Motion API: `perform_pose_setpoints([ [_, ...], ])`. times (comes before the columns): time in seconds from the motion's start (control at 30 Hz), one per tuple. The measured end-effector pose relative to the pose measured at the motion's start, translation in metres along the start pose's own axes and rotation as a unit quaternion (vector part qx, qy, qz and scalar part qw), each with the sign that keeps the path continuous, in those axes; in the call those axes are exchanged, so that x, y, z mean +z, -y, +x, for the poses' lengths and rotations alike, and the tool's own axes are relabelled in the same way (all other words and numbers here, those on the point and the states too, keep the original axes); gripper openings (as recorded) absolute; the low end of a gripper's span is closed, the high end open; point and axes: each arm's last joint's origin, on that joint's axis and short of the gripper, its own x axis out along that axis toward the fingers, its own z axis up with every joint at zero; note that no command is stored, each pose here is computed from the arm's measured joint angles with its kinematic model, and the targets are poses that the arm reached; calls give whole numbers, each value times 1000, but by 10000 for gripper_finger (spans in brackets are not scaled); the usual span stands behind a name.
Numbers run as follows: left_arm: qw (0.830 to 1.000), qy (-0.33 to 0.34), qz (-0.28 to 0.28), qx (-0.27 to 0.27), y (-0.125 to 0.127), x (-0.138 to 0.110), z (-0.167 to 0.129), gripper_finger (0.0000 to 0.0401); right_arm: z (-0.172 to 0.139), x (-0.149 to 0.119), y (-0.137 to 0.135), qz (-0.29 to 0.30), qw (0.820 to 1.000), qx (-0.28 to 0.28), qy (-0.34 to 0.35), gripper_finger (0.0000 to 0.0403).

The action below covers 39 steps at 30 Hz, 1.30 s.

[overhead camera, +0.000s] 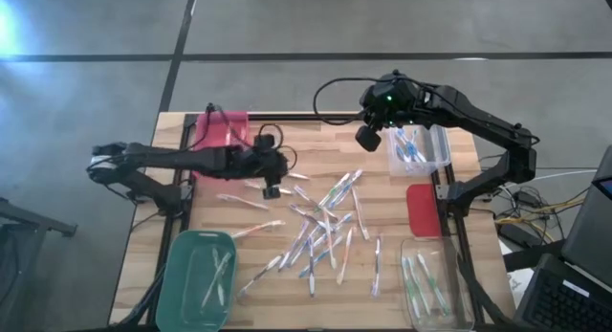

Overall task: Pick & Place Toothbrushes
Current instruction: Put the orange toothbrush into the pink bin

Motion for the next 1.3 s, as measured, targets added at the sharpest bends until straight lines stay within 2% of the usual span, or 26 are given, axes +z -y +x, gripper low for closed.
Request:
perform_pose_setpoints([
  [0.2, 997, -77, 23, -19, -22, 7, 37, 156, 0, 0, 0, -1, 1000, -1, 0, 8],
  [0.33, 988, -130, 80, -36, -23, 8, 63, 156, 0, 0, 0, -4, 1000, -1, -1, 8],
  [0.53, 975, -194, 92, -56, -20, 10, 87, 156, 0, 0, 0, -11, 1000, -1, -1, 8],
  [0.67, 971, -215, 84, -68, -21, 6, 102, 154, 0, 0, 0, -9, 1000, -1, -1, 8],
  [0.87, 963, -231, 49, -128, -28, -8, 116, 153, -1, -1, 0, -11, 1000, -1, -3, 8],
  [1.17, 960, -236, 0, -150, -40, -16, 119, 151, -1, -1, 0, -12, 1000, -1, -3, 8],
  [1.3, 956, -248, -3, -159, -38, -23, 127, 151, -1, -1, 0, -12, 1000, -1, -3, 8],
])
